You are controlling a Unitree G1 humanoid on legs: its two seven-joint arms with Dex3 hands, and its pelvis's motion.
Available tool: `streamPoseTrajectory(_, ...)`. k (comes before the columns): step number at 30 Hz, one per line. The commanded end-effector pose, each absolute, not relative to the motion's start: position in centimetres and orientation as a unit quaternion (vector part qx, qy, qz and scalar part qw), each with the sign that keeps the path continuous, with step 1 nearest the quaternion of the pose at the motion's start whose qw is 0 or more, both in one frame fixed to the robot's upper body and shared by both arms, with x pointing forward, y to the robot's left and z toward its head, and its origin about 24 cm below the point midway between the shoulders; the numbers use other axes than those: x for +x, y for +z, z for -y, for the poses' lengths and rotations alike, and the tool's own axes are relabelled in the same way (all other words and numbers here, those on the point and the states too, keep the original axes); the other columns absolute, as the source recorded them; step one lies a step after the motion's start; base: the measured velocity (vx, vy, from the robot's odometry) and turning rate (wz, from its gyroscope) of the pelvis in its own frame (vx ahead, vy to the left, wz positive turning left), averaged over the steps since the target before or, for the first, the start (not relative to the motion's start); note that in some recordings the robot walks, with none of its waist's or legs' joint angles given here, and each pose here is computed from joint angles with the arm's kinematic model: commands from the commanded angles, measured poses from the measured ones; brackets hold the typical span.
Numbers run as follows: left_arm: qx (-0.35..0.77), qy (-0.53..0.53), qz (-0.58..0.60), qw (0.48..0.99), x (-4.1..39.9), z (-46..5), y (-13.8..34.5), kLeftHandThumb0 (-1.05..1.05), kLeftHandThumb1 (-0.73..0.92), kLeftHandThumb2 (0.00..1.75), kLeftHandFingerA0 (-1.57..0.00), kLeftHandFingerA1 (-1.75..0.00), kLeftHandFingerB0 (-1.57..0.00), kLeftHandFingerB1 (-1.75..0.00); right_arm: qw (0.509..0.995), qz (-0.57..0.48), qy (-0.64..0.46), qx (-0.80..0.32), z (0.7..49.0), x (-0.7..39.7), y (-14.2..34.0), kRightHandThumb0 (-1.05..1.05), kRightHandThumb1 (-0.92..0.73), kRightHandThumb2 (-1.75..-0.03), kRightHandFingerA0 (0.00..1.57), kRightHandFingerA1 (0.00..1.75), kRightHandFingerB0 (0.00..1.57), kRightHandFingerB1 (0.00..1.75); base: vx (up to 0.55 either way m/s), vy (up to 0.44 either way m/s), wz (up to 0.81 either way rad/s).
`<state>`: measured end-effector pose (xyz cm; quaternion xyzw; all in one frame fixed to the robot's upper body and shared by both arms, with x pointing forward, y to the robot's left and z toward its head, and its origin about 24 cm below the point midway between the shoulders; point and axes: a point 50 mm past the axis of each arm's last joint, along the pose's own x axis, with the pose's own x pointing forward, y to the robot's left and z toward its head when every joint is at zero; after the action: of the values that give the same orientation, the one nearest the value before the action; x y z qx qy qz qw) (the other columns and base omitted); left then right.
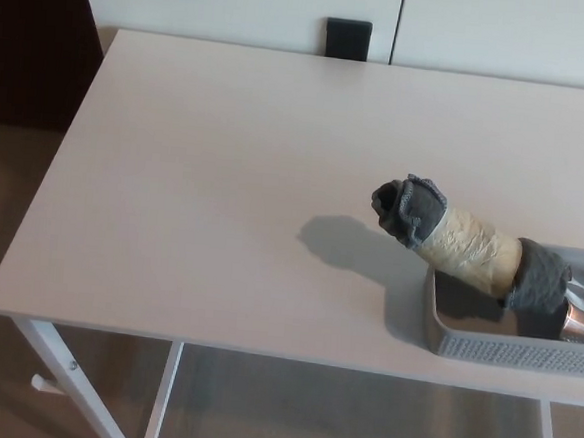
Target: The robot walks towards a desk on which a shovel is kept on the left hand side and a container is kept on the right hand side. The robot picks up the shovel using its left hand and places it in the container.
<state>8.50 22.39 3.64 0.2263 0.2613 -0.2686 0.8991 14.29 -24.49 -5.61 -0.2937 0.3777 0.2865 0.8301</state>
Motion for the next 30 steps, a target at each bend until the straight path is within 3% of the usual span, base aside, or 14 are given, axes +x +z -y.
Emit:
streamPoseTrajectory(1, 0.051, -0.122, -0.383, 0.914, 10.1, -25.7, -8.4, -0.94, 0.66, 1.08, -0.04, -0.34, -0.1, -0.33, 0.892, -0.34, 0.146, -0.258, 26.8, 12.9, -5.8, -0.75, -0.69, -0.62, 0.48, 0.48, 0.49, 0.36, 0.0, 0.0, 0.0)
streamPoseTrajectory(4, 0.145, -0.121, -0.427, 0.884, 9.6, -27.4, -9.3, -0.91, 0.68, 1.09, -0.03, -0.47, -0.08, -0.36, 0.895, -0.337, 0.136, -0.26, 27.1, 12.6, -5.5, -0.78, -0.72, -0.62, 0.39, 0.5, 0.38, 0.36, 0.0, 0.0, 0.0)
streamPoseTrajectory(5, 0.168, -0.127, -0.426, 0.88, 9.4, -27.8, -9.2, -0.9, 0.9, 0.68, -0.08, -0.38, -0.1, -0.29, 0.896, -0.338, 0.132, -0.256, 27.2, 12.5, -5.5, -0.77, -0.72, -0.62, 0.37, 0.5, 0.34, 0.36, 0.0, 0.0, 0.0)
streamPoseTrajectory(6, 0.185, -0.13, -0.427, 0.876, 9.1, -28.0, -9.2, -0.93, 0.74, 1.16, 0.0, -0.43, -0.13, -0.29, 0.898, -0.339, 0.126, -0.251, 27.3, 12.3, -5.5, -0.77, -0.72, -0.63, 0.36, 0.5, 0.32, 0.36, 0.0, 0.0, 0.0)
streamPoseTrajectory(7, 0.188, -0.128, -0.429, 0.874, 9.0, -28.2, -9.2, -0.86, 0.71, 1.13, -0.01, -0.44, -0.1, -0.28, 0.899, -0.339, 0.123, -0.25, 27.3, 12.3, -5.5, -0.8, -0.58, -0.96, 0.31, 0.58, 0.24, 0.47, 0.0, 0.0, 0.0)
streamPoseTrajectory(8, 0.186, -0.125, -0.43, 0.875, 8.9, -28.3, -9.0, -0.83, 0.69, 1.11, -0.03, -0.44, -0.06, -0.29, 0.9, -0.335, 0.122, -0.251, 27.3, 12.3, -5.5, -0.78, -0.73, -0.62, 0.34, 0.5, 0.29, 0.37, 0.0, 0.0, 0.0)
streamPoseTrajectory(11, 0.188, -0.119, -0.42, 0.88, 8.8, -28.5, -8.8, -0.86, 0.67, 1.14, 0.0, -0.42, -0.05, -0.29, 0.905, -0.328, 0.107, -0.25, 27.2, 12.6, -5.6, -0.82, -0.73, -0.62, 0.33, 0.53, 0.27, 0.38, 0.0, 0.0, 0.0)
streamPoseTrajectory(12, 0.197, -0.122, -0.415, 0.88, 8.7, -28.4, -8.7, -0.89, 0.7, 1.13, -0.06, -0.42, -0.08, -0.27, 0.906, -0.327, 0.102, -0.249, 27.2, 12.6, -5.6, -0.82, -0.57, -0.96, 0.29, 0.59, 0.19, 0.48, 0.0, 0.0, 0.0)
streamPoseTrajectory(15, 0.24, -0.142, -0.402, 0.872, 8.7, -28.2, -8.5, -0.83, 0.69, 1.11, -0.03, -0.47, -0.07, -0.34, 0.909, -0.327, 0.094, -0.241, 27.2, 12.5, -5.6, -0.81, -0.71, -0.62, 0.34, 0.54, 0.25, 0.38, 0.0, 0.0, 0.0)
streamPoseTrajectory(16, 0.24, -0.143, -0.4, 0.873, 8.8, -28.2, -8.5, -0.89, 0.92, 0.7, -0.08, -0.38, -0.1, -0.29, 0.909, -0.326, 0.094, -0.241, 27.2, 12.6, -5.6, -0.8, -0.71, -0.61, 0.33, 0.55, 0.26, 0.39, 0.0, 0.0, 0.0)
streamPoseTrajectory(17, 0.253, -0.15, -0.396, 0.87, 9.2, -28.2, -8.6, -0.92, 0.76, 1.16, 0.0, -0.45, -0.14, -0.33, 0.91, -0.322, 0.094, -0.243, 27.2, 13.0, -5.6, -0.81, -0.71, -0.61, 0.34, 0.56, 0.28, 0.4, 0.0, 0.0, 0.0)
streamPoseTrajectory(26, 0.263, -0.138, -0.356, 0.886, 13.6, -28.7, -7.7, -0.93, 0.76, 1.15, 0.0, -0.46, -0.12, -0.31, 0.929, -0.282, 0.071, -0.228, 27.1, 16.5, -4.2, -0.76, -0.68, -0.61, 0.31, 0.53, 0.26, 0.38, 0.0, 0.0, 0.0)
streamPoseTrajectory(28, 0.259, -0.135, -0.352, 0.889, 13.9, -28.7, -7.6, -0.86, 0.92, 0.68, -0.09, -0.37, -0.1, -0.28, 0.932, -0.275, 0.066, -0.227, 27.1, 17.0, -4.0, -0.77, -0.69, -0.61, 0.33, 0.54, 0.27, 0.38, 0.0, 0.0, 0.0)
streamPoseTrajectory(30, 0.264, -0.138, -0.343, 0.891, 14.5, -28.7, -7.5, -0.91, 0.75, 1.16, -0.01, -0.43, -0.12, -0.28, 0.933, -0.267, 0.065, -0.233, 27.2, 17.4, -3.7, -0.76, -0.69, -0.62, 0.31, 0.53, 0.26, 0.38, 0.0, 0.0, 0.0)
